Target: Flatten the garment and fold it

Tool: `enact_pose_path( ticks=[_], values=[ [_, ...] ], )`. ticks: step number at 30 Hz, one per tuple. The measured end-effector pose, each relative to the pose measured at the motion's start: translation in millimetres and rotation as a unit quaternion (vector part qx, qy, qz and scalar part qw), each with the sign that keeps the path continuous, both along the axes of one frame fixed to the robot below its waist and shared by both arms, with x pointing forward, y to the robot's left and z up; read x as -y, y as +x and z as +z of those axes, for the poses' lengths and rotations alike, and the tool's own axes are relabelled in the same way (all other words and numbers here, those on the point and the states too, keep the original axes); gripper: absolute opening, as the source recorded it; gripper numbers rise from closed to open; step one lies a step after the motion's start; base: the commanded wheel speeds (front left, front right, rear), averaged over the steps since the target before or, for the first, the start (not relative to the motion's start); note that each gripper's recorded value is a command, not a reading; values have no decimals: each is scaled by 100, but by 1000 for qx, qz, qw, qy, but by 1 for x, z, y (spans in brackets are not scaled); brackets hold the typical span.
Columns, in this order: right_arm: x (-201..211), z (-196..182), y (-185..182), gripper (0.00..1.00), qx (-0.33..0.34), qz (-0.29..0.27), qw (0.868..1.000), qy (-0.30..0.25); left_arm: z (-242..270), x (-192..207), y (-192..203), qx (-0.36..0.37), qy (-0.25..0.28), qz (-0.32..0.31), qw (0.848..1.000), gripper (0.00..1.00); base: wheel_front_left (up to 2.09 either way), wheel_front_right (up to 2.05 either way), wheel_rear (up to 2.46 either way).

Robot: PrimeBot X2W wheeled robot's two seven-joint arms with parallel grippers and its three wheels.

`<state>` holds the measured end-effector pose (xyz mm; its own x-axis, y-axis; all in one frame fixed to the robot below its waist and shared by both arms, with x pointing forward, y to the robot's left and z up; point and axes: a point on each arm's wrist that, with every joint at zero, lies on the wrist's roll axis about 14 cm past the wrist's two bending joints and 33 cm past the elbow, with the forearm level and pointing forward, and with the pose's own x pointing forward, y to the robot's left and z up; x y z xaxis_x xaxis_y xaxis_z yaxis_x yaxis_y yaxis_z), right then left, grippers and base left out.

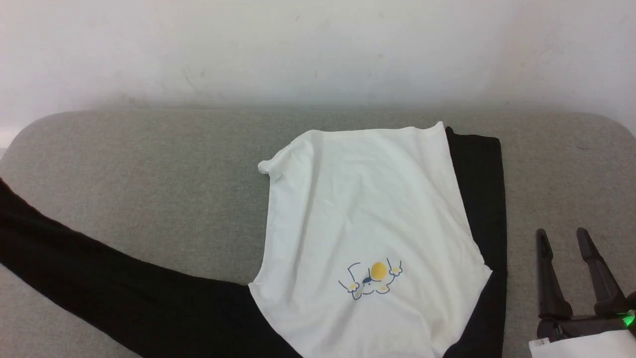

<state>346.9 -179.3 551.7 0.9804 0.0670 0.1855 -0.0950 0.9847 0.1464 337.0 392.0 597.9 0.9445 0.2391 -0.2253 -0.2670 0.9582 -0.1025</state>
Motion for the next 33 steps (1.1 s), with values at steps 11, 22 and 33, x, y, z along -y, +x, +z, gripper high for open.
enact_pose_path(
  ticks=[11,22,33],
  values=[
    [6,1,0,100,-3,-8,1000,-5,47,129,6,107,11,-178,978,0,0,0,0],
    [31,16,2,100,12,-44,999,-25,21,280,12,92,26,-345,934,0,0,0,0],
    [41,14,3,100,6,-59,998,-29,-55,452,-20,14,-24,-538,843,0,0,0,0]
  ],
)
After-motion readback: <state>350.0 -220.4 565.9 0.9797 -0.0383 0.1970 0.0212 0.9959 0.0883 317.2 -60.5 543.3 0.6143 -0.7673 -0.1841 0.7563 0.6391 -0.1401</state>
